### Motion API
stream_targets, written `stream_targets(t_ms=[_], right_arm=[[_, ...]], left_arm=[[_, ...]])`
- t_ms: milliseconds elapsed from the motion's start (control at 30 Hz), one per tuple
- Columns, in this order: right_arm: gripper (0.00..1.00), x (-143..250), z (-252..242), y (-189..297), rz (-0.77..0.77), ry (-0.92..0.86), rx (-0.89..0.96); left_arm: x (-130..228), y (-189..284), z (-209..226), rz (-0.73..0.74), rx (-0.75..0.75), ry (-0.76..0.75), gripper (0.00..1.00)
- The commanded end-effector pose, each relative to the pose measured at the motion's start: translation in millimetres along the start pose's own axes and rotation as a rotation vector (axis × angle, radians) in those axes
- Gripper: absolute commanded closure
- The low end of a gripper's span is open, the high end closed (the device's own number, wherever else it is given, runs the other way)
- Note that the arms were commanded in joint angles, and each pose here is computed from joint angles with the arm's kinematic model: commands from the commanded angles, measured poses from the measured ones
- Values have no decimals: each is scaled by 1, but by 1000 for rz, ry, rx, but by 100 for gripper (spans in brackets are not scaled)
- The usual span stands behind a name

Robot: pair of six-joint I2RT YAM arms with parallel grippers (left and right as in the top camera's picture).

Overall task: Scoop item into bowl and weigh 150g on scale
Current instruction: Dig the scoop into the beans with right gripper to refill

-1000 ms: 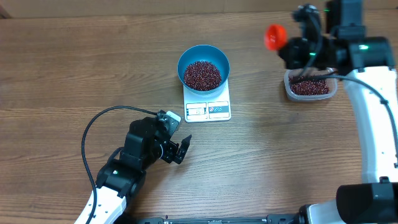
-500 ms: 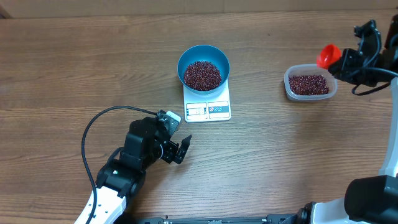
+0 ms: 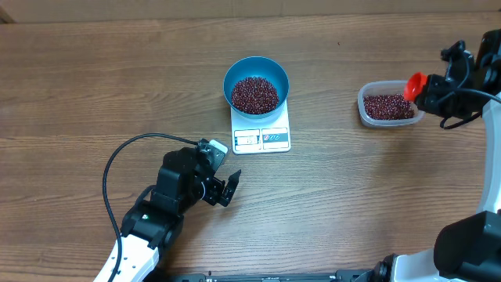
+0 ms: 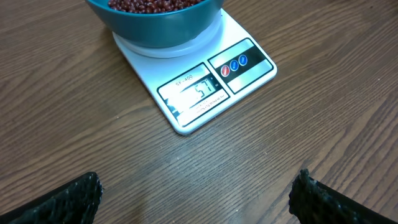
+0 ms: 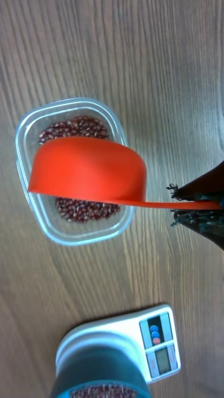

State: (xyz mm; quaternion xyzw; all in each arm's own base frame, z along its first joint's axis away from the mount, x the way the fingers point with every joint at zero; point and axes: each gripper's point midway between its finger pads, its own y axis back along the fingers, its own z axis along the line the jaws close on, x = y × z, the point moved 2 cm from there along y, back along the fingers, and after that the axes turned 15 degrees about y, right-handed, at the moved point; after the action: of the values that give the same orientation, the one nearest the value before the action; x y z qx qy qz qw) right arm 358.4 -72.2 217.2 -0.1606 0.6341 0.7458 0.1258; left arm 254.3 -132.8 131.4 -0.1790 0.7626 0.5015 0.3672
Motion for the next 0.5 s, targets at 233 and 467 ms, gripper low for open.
stream_targets(t_ms=[233, 467], right_arm=[[96, 13, -8, -30, -3, 46, 24], [96, 15, -14, -52, -30, 100, 31]], left_arm=[[3, -1, -1, 6, 8, 2, 0], [3, -1, -1, 6, 8, 2, 1]])
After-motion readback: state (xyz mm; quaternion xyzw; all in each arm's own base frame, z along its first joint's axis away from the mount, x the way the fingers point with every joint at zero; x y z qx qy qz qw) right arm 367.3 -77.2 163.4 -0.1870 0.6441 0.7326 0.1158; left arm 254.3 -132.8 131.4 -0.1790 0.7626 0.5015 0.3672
